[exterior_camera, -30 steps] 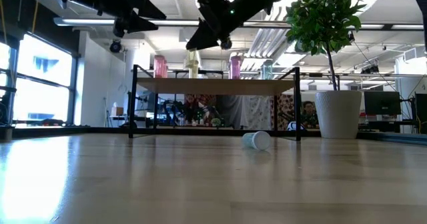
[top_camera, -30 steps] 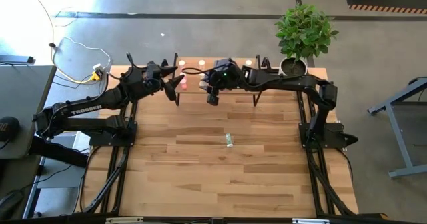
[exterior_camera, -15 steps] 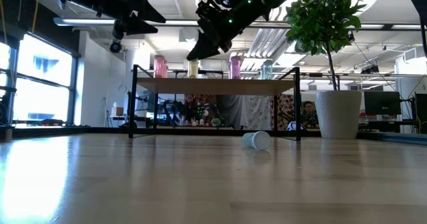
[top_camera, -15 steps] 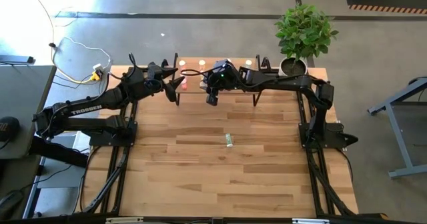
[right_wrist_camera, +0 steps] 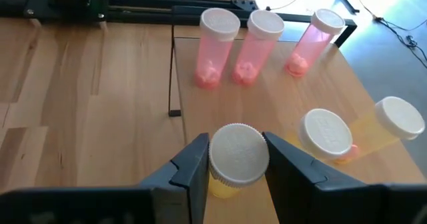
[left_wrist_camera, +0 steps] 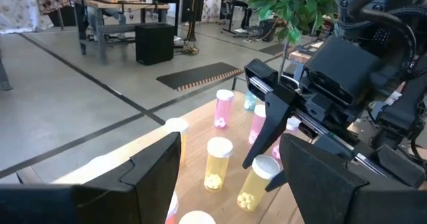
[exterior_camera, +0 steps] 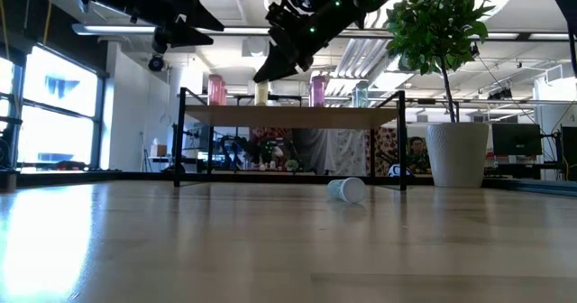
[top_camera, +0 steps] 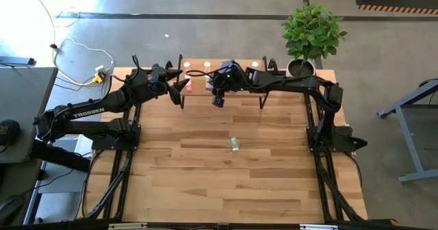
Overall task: Pick and place medicine bottles onto shelf by color
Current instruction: Put the yellow pill bottle on the shelf aligned with the other yellow pill bottles, then put the blue pill bottle on the shelf aligned with the other blue pill bottles
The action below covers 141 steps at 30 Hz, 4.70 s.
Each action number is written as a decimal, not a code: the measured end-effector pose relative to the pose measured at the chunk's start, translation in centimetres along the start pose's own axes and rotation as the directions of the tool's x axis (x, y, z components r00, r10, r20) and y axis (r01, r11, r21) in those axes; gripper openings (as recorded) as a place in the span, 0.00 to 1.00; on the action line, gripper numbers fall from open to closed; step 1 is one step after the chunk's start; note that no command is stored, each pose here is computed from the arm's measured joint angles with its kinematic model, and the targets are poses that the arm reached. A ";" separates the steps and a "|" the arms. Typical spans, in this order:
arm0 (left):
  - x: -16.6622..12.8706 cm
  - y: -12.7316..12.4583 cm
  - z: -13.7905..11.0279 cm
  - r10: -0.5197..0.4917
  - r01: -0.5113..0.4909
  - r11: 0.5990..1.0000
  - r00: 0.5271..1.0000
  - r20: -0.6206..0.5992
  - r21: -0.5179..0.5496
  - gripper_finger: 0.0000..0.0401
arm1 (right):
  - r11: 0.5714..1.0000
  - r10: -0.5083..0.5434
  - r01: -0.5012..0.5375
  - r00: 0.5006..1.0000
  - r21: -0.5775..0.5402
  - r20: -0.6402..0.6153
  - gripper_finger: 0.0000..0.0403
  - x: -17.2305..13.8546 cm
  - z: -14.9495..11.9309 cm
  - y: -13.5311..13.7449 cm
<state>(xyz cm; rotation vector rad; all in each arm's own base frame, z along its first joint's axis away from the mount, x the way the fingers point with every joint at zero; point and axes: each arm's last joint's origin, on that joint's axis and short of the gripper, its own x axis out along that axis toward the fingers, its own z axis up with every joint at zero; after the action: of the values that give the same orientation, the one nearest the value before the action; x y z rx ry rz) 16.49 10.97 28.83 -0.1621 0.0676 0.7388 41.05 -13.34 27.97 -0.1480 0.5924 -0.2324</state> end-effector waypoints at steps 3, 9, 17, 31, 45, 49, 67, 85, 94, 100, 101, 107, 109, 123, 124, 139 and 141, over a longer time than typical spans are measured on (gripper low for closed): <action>0.0 0.0 0.0 0.000 0.000 1.000 1.000 0.000 0.000 0.61 | 1.000 0.001 -0.001 1.000 -0.003 0.002 0.29 0.1 0.0 0.0; 0.0 0.0 0.0 0.000 0.000 1.000 1.000 0.000 0.000 0.61 | 1.000 -0.013 0.013 1.000 -0.010 0.000 0.29 0.4 -0.1 0.0; 0.0 0.0 0.0 -0.001 0.001 1.000 1.000 -0.004 0.000 0.61 | 1.000 -0.013 0.013 1.000 -0.005 0.000 0.30 0.4 -0.1 0.0; 0.0 0.0 0.0 -0.002 0.002 1.000 1.000 -0.005 0.000 0.61 | 1.000 -0.016 0.016 1.000 0.004 0.007 0.36 0.4 -0.1 0.0; 0.0 0.0 0.0 -0.002 0.002 1.000 1.000 -0.005 0.000 0.61 | 1.000 -0.025 0.025 0.999 0.010 0.043 0.42 0.5 0.2 -0.1; 0.0 0.0 0.0 -0.002 0.002 1.000 1.000 -0.005 0.000 0.61 | 1.000 -0.024 0.024 0.999 0.010 0.038 0.42 0.4 0.3 -0.1; 0.0 -0.2 -0.1 -0.086 0.087 0.996 0.996 -0.018 0.006 0.61 | 0.996 -0.039 0.041 0.999 0.076 -0.028 0.42 -3.4 5.3 -0.8; -1.5 -4.0 1.2 -0.272 0.313 0.903 0.947 -0.171 0.294 0.61 | 0.951 -0.003 0.105 0.944 0.292 -0.331 0.42 -9.6 7.3 2.9; -2.0 -6.1 1.9 -0.379 0.417 0.852 0.908 -0.178 0.315 0.61 | 0.914 0.042 0.149 0.889 0.376 -0.455 0.42 -11.3 6.6 6.5; -2.4 -7.0 1.7 -0.402 0.468 0.812 0.881 -0.248 0.349 0.61 | 0.911 0.022 0.213 0.831 0.354 -0.556 0.42 -12.6 5.8 9.0; -2.5 -7.1 1.7 -0.406 0.475 0.808 0.878 -0.254 0.349 0.61 | 0.910 0.015 0.225 0.822 0.349 -0.569 0.42 -12.8 5.7 9.4; -3.0 -7.6 1.0 -0.422 0.517 0.781 0.850 -0.315 0.351 0.61 | 0.919 -0.038 0.280 0.764 0.278 -0.645 0.42 -14.1 4.9 11.3; -2.9 -7.9 0.8 -0.429 0.529 0.773 0.842 -0.327 0.351 0.61 | 0.917 -0.064 0.305 0.748 0.256 -0.660 0.42 -14.5 4.7 11.8; -1.4 -9.5 -1.2 -0.418 0.563 0.760 0.806 -0.419 0.325 0.61 | 0.917 -0.007 0.311 0.640 0.251 -0.769 0.42 -13.7 0.2 14.7; -1.3 -9.4 -1.2 -0.412 0.559 0.766 0.807 -0.423 0.319 0.61 | 0.913 0.009 0.310 0.633 0.264 -0.774 0.42 -13.4 -0.2 14.8; -1.3 -9.4 -1.2 -0.408 0.550 0.776 0.811 -0.419 0.309 0.61 | 0.715 0.223 0.351 0.705 0.605 -0.673 0.42 -7.9 -5.4 17.4; -1.3 -9.4 -1.2 -0.408 0.550 0.776 0.811 -0.419 0.309 0.61 | 0.688 0.226 0.364 0.715 0.628 -0.662 0.42 -7.4 -6.0 17.4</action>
<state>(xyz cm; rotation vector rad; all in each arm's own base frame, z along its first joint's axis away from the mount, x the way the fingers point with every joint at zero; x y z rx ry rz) 21.86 3.01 28.99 0.1134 0.4888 0.1504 34.73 4.93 23.43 0.7599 1.2249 -0.6134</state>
